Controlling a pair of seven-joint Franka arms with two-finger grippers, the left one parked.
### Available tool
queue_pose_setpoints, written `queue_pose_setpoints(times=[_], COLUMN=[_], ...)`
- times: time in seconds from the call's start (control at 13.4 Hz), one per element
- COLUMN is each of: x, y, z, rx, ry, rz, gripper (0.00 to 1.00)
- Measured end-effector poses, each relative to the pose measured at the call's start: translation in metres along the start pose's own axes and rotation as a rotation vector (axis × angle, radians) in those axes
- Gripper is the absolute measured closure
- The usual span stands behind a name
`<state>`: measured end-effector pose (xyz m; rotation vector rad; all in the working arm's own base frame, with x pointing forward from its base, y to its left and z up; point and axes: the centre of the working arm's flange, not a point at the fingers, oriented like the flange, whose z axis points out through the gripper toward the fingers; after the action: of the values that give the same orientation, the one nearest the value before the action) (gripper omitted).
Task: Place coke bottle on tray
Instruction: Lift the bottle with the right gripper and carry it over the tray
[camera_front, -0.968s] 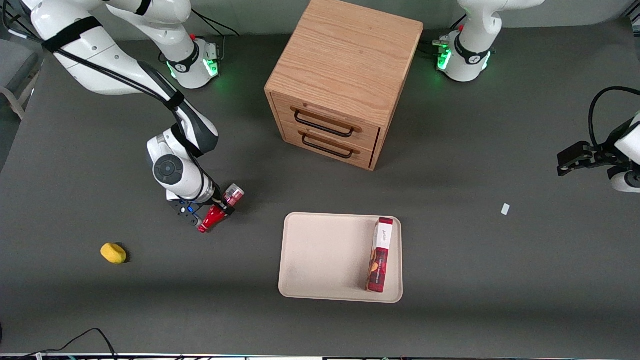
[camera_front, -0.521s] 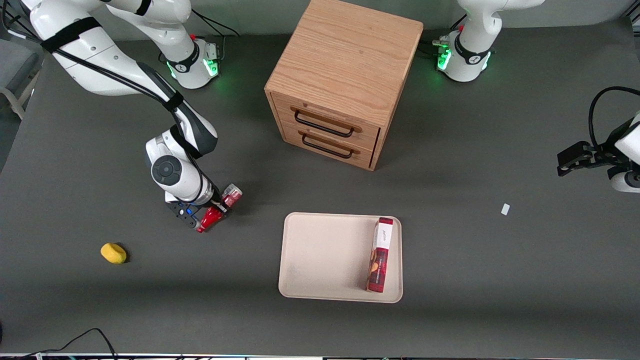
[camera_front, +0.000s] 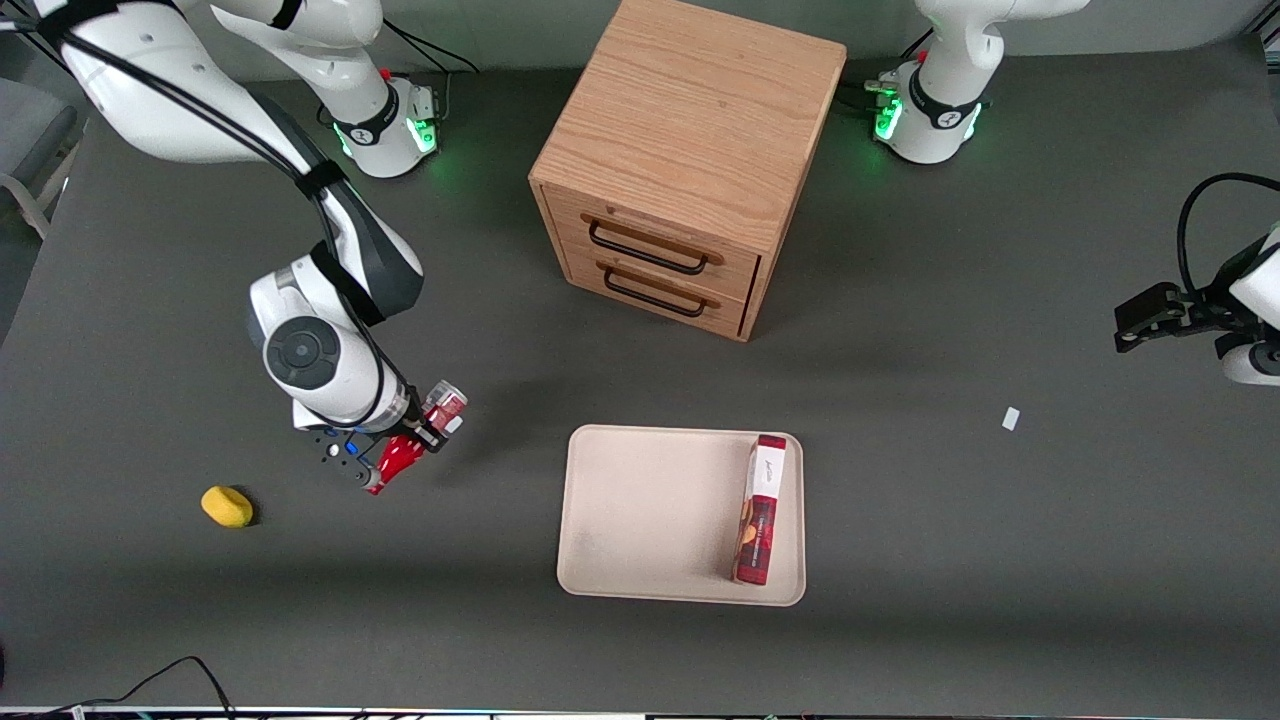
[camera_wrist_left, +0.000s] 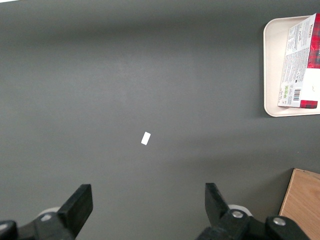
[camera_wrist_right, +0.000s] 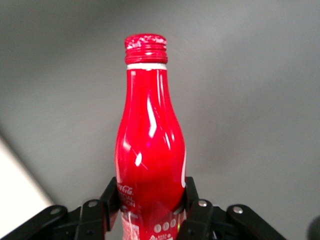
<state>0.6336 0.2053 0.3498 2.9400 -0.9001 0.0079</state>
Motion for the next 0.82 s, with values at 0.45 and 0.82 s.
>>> queue_pose_setpoints(times=[0.45,0.82], x=[0.001,-0.05], y=[-0.055,-0.157], z=[-0.112,-0.055], rx=[0.143,0.214], ry=[0.093,0.097], rz=[-0.414,-0.601], gripper=[0.46,0.46])
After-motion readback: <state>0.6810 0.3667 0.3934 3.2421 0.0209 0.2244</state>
